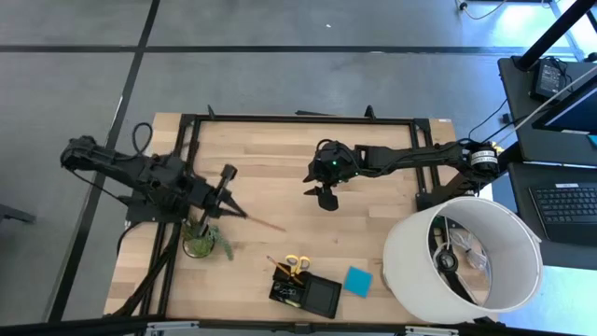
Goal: Pick and place office supplies into organizer
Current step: Put the yellow pencil into the black desk organizer
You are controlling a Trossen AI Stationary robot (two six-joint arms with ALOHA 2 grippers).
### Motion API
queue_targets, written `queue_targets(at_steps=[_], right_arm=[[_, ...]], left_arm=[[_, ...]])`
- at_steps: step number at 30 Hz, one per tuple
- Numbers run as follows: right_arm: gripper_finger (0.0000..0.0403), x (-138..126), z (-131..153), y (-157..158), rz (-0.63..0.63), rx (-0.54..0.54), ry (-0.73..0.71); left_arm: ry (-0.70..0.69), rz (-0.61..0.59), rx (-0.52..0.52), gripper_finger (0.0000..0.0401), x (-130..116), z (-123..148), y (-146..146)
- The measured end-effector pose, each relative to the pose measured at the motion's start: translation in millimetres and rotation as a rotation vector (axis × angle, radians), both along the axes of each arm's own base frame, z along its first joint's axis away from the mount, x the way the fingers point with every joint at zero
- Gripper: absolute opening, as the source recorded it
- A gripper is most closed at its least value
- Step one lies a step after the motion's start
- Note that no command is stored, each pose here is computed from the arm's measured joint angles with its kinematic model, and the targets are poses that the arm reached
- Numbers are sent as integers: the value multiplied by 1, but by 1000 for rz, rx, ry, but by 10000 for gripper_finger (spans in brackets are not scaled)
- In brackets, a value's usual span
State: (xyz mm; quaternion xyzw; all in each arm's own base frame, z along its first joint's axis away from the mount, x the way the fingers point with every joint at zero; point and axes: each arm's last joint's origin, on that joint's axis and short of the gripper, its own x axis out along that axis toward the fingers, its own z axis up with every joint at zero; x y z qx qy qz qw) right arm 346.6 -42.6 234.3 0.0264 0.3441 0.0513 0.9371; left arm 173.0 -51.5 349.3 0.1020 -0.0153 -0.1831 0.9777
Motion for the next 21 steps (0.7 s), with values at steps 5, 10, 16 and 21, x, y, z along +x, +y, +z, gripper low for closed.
queue_targets(at_steps=[5,10,16,21], right_arm=[[200,0,0,0,-27,31,6],[200,0,0,0,-32,38,8],[200,0,0,0,-52,61,11],[200,0,0,0,-53,62,10]], left_arm=[[36,-90,-39,1,6,-5,-18],[37,-166,-57,1,9,-7,-35],[64,-211,-61,1,14,-14,-51],[94,-215,-33,1,31,-27,-63]])
